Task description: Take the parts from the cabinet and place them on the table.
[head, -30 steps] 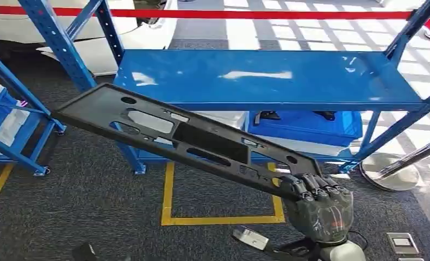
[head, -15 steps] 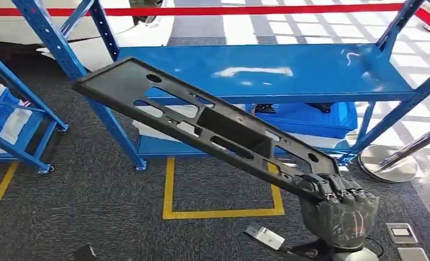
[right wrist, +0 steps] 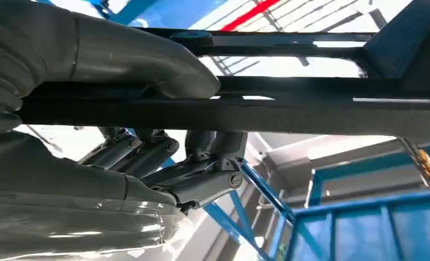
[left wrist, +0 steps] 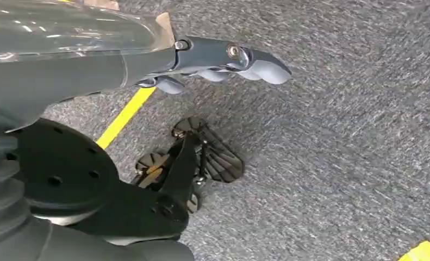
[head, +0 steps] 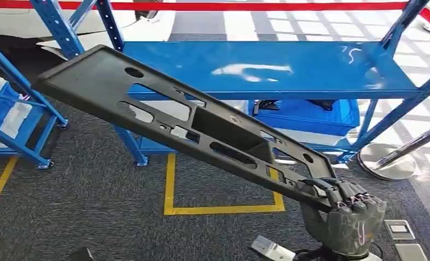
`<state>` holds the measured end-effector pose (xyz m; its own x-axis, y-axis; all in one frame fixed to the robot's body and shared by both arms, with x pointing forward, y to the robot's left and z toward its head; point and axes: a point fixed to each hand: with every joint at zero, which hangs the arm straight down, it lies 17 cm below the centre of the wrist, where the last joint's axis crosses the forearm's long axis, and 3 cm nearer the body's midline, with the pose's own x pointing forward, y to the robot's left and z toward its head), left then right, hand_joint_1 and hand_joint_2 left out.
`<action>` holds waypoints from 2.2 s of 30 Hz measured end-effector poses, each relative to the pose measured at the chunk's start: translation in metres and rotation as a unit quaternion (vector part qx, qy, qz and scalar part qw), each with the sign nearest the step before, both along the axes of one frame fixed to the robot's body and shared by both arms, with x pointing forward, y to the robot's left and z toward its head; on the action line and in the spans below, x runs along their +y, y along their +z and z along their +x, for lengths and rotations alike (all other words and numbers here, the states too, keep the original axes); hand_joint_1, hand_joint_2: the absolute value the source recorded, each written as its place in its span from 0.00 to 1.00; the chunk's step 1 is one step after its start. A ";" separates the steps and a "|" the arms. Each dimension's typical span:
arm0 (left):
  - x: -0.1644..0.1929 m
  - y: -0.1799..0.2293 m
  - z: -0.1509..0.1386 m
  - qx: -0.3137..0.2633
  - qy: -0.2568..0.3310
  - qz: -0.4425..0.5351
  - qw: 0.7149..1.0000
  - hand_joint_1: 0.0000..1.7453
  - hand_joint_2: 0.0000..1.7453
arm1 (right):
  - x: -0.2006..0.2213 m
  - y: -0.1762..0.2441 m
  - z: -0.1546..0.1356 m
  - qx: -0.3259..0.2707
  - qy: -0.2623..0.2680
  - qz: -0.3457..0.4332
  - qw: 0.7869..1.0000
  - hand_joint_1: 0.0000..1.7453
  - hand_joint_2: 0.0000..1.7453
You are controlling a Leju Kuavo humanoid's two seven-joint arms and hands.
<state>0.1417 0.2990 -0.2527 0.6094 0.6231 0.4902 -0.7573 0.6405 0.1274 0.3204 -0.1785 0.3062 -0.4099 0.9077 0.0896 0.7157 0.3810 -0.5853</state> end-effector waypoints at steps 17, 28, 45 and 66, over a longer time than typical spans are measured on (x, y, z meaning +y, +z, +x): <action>0.001 -0.001 -0.003 0.002 0.007 -0.001 1.000 0.00 1.00 | -0.019 -0.001 -0.001 0.005 -0.027 0.035 0.999 1.00 1.00; 0.003 -0.001 -0.004 0.003 0.010 0.000 1.000 0.00 1.00 | -0.028 -0.005 -0.003 0.009 -0.036 0.045 0.998 1.00 1.00; 0.001 -0.001 -0.002 0.001 0.013 -0.002 1.000 0.00 1.00 | -0.046 -0.005 -0.007 0.006 -0.057 0.054 0.997 1.00 1.00; 0.004 -0.002 -0.010 0.006 0.023 -0.003 1.000 0.00 1.00 | -0.077 -0.011 -0.022 0.004 -0.093 0.064 0.994 1.00 1.00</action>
<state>0.1312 0.3027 -0.2550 0.5857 0.6534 0.4796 -0.7846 0.6055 0.1333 0.2987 -0.2551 0.2950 -0.2349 0.9488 0.2114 0.7763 0.3140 -0.5466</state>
